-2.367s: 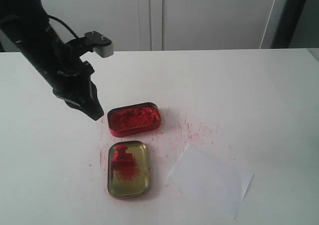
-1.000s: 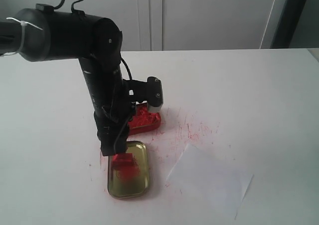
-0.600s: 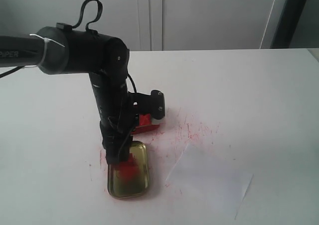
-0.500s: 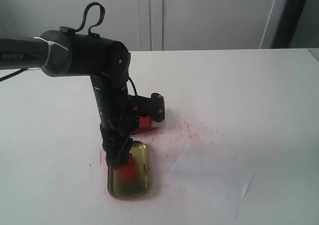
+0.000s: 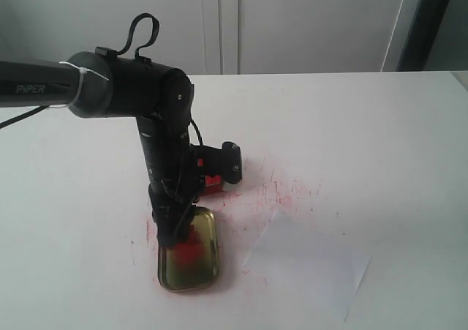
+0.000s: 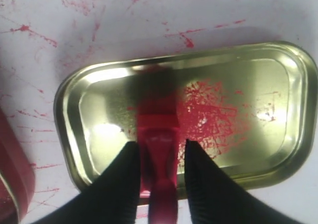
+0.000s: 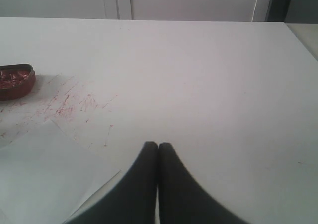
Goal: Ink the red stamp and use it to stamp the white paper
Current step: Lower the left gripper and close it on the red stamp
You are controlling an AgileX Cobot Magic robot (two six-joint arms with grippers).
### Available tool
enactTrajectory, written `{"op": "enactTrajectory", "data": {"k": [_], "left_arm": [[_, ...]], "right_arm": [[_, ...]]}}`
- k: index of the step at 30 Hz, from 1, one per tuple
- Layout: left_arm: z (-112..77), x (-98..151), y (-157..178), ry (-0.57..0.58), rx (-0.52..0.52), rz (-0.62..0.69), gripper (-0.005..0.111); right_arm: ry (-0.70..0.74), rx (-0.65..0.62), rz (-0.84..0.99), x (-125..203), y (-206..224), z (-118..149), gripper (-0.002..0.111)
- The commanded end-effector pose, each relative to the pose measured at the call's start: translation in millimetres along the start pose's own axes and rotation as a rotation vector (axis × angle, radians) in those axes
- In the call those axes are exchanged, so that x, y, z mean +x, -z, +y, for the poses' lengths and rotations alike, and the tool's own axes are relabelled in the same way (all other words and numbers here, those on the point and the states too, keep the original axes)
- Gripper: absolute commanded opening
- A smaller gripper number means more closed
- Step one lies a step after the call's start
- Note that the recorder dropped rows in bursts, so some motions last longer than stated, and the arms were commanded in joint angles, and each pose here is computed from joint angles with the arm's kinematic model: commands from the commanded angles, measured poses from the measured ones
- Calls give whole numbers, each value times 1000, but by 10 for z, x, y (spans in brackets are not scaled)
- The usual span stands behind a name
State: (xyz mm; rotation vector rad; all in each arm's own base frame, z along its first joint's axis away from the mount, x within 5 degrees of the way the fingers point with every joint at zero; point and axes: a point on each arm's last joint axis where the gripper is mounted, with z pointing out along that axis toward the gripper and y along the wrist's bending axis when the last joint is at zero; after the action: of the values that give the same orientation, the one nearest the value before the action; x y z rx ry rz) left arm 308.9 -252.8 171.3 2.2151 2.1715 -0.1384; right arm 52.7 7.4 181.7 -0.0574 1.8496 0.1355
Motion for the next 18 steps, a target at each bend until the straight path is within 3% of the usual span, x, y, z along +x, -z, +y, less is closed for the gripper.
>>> {"op": "enactTrajectory", "data": {"k": [1,7,18], "left_arm": [[-39,-16,-20,0,29,8,21],[-37,-13,-20,-1,27,11,0],[-112,39,150,52,50,48,0]], "right_arm": [[-4,6,-16,-1,-1,-4,0],[-4,6,-16,-1,-1,-4,0],[-4,6,-16,-1,-1,-4,0]]}}
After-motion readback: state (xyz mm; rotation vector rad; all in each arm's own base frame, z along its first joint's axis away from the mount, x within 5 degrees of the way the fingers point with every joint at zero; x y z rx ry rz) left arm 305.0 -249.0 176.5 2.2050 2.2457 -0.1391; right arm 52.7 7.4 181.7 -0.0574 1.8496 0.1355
